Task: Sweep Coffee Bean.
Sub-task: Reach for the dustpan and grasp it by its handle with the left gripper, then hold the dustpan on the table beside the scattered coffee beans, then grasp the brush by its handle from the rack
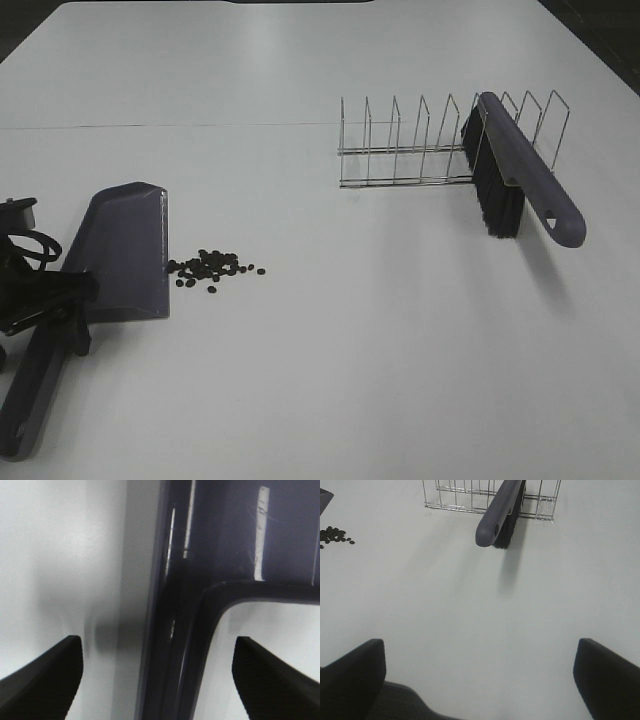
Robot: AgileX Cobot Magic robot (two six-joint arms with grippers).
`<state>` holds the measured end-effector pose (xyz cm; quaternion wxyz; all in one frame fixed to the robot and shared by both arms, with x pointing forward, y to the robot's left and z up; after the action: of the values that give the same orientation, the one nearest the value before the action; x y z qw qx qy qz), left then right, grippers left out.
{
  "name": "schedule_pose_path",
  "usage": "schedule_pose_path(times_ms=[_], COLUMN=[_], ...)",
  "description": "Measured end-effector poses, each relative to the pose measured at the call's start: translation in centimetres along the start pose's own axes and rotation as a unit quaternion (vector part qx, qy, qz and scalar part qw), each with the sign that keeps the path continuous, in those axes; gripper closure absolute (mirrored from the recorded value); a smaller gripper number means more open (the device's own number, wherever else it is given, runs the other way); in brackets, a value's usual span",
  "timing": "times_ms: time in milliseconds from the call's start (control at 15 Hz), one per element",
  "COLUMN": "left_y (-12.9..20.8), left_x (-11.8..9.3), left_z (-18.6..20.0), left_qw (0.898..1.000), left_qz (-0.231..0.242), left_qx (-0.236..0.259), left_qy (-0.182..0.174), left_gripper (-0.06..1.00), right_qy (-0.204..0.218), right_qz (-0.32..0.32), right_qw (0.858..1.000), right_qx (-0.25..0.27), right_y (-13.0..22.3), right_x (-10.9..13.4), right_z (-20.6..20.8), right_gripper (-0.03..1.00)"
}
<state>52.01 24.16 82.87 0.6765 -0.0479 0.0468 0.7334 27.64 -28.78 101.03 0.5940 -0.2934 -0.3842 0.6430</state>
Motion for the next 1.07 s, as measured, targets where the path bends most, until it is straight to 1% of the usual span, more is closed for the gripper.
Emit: schedule_pose_path(times_ms=[133, 200, 267, 400, 467, 600, 667, 733, 867, 933, 1067], left_y=[-0.1, -0.1, -0.1, -0.3, -0.3, -0.4, -0.4, -0.4, -0.4, -0.5, -0.4], left_x=[0.3, 0.4, 0.5, 0.7, 0.8, 0.9, 1.0, 1.1, 1.5, 1.9, 2.0], left_z=[-0.5, -0.5, -0.5, -0.6, -0.6, -0.6, -0.6, -0.6, -0.5, -0.5, -0.4], left_qw=[1.000, 1.000, 1.000, 0.999, 0.999, 0.999, 0.999, 0.998, 0.995, 0.992, 0.990], left_qz=[-0.007, -0.009, -0.011, -0.023, -0.023, -0.029, -0.035, -0.048, -0.077, -0.096, -0.115], left_qx=[0.009, 0.010, 0.009, 0.004, 0.002, 0.002, 0.001, 0.000, 0.003, 0.005, 0.007], left_qy=[-0.010, -0.016, -0.018, -0.026, -0.027, -0.031, -0.035, -0.043, -0.062, -0.076, -0.087], left_gripper=[0.25, 0.31, 0.34, 0.57, 0.62, 0.62, 0.62, 0.62, 0.61, 0.61, 0.61], right_qy=[0.000, 0.000, 0.000, 0.000, 0.000, -0.016, -0.028, -0.032, -0.023, -0.014, 0.000], right_qz=[0.000, 0.000, 0.000, 0.000, 0.000, -0.008, -0.014, -0.016, -0.026, -0.036, -0.035], right_qw=[1.000, 1.000, 1.000, 1.000, 1.000, 1.000, 1.000, 0.999, 0.999, 0.999, 0.999], right_qx=[0.000, 0.000, 0.000, 0.000, 0.000, 0.001, 0.001, 0.001, -0.001, 0.006, 0.041], right_y=[0.0, 0.0, 0.0, 0.0, 0.0, 0.0, 0.0, 0.0, -0.2, -1.0, -2.9], right_x=[0.0, 0.0, 0.0, 0.0, 0.0, 0.4, 0.8, 0.9, 0.7, 0.5, 0.3], right_z=[0.0, 0.0, 0.0, 0.0, 0.0, 0.0, 0.0, 0.0, 0.2, 0.3, -0.1], right_gripper=[0.07, 0.07, 0.07, 0.07, 0.07, 0.07, 0.07, 0.07, 0.08, 0.08, 0.08])
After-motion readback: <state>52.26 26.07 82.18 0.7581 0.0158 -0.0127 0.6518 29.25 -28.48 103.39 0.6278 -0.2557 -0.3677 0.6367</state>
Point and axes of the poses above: a point on each arm's last joint axis where the gripper is mounted, z pointing back along that axis away from the gripper, x along the wrist's bending axis when the last joint is at zero, y = z × x, the point moved 5 cm from there along -z, pointing out along that axis toward the gripper, and after that the axes turned 5 degrees about -z, right-handed, at the moved point
